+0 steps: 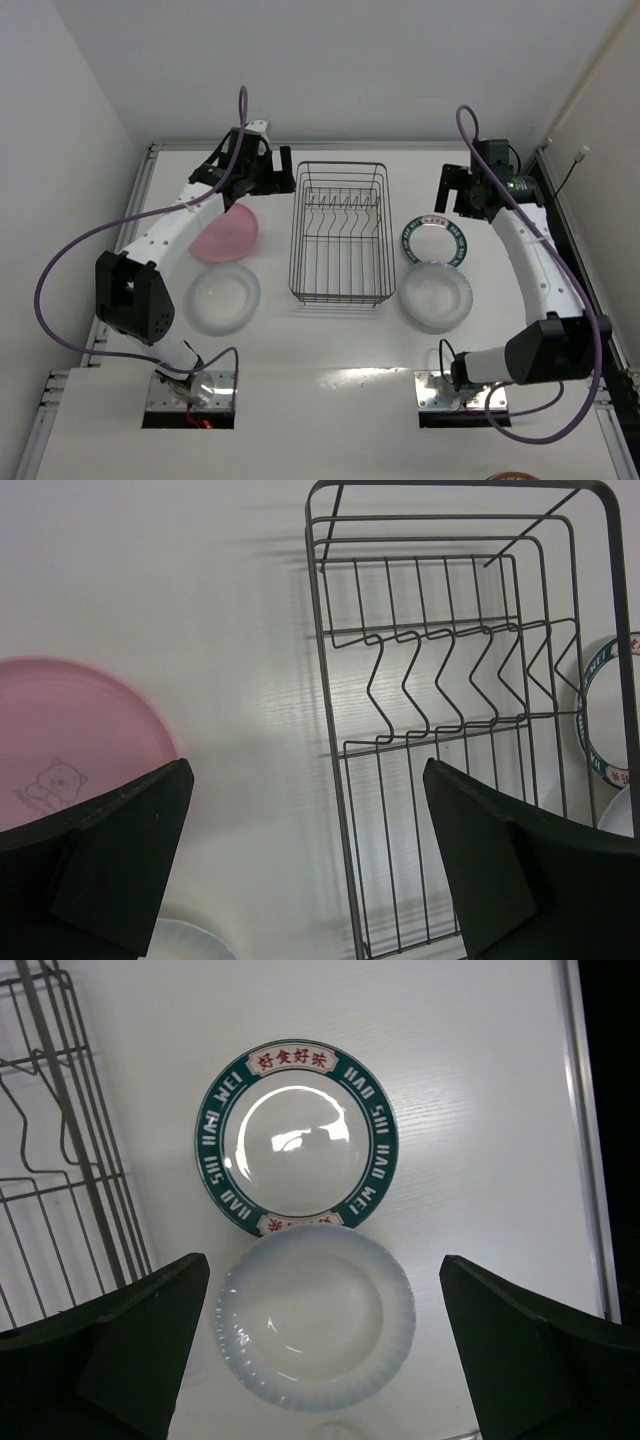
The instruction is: Load the plates into the dish rack
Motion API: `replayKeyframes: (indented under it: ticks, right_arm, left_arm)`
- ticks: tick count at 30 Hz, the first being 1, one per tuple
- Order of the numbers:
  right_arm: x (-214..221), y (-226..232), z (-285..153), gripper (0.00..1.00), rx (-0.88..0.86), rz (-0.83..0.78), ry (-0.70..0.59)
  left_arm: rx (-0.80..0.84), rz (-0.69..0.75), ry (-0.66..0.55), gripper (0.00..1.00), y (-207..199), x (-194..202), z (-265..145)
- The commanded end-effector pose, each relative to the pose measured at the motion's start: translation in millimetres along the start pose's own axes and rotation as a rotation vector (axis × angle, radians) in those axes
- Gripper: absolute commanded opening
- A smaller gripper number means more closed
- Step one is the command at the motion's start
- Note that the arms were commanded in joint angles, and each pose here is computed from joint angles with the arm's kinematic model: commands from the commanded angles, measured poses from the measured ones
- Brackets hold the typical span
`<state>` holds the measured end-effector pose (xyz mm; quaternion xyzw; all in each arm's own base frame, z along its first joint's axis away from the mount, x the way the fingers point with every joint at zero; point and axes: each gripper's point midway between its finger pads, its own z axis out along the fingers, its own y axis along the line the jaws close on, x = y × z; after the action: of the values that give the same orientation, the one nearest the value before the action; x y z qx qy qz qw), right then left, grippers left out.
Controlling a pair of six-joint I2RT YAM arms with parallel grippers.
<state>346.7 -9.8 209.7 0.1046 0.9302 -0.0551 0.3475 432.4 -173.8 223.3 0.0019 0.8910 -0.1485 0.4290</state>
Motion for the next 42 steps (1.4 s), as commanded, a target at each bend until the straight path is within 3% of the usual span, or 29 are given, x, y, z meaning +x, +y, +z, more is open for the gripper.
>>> replayKeyframes:
  ticks: [1,9,21,25,32,39,42]
  right_arm:
    - [3.2,-22.6,-9.2,1.00,0.059,0.020,0.008]
    - [23.6,-51.2,36.9,1.00,-0.074,0.268,0.125]
    - [44.0,-116.2,116.0,1.00,-0.023,0.440,0.324]
    - [64.1,-104.5,147.0,1.00,-0.133,0.466,0.431]
    - [100.4,-83.0,187.3,0.90,-0.253,0.463,0.552]
    - [100.5,-60.6,191.8,0.83,-0.282,0.425,0.554]
    - [102.4,-49.7,191.7,0.76,-0.304,0.409,0.559]
  left_arm:
    - [0.023,-0.006,-0.029,1.00,-6.1,-7.1,-2.8]
    - [0.051,-0.005,-0.009,1.00,-11.1,-4.0,2.2]
    - [0.025,0.004,0.062,1.00,-6.3,9.1,14.9]
    - [0.043,0.003,0.070,1.00,-9.8,9.6,17.1]
    - [0.037,0.003,0.087,1.00,-8.8,12.6,18.0]
    - [0.037,0.003,0.089,1.00,-9.2,11.3,16.4]
    - [0.040,0.003,0.080,1.00,-10.1,8.6,13.2]
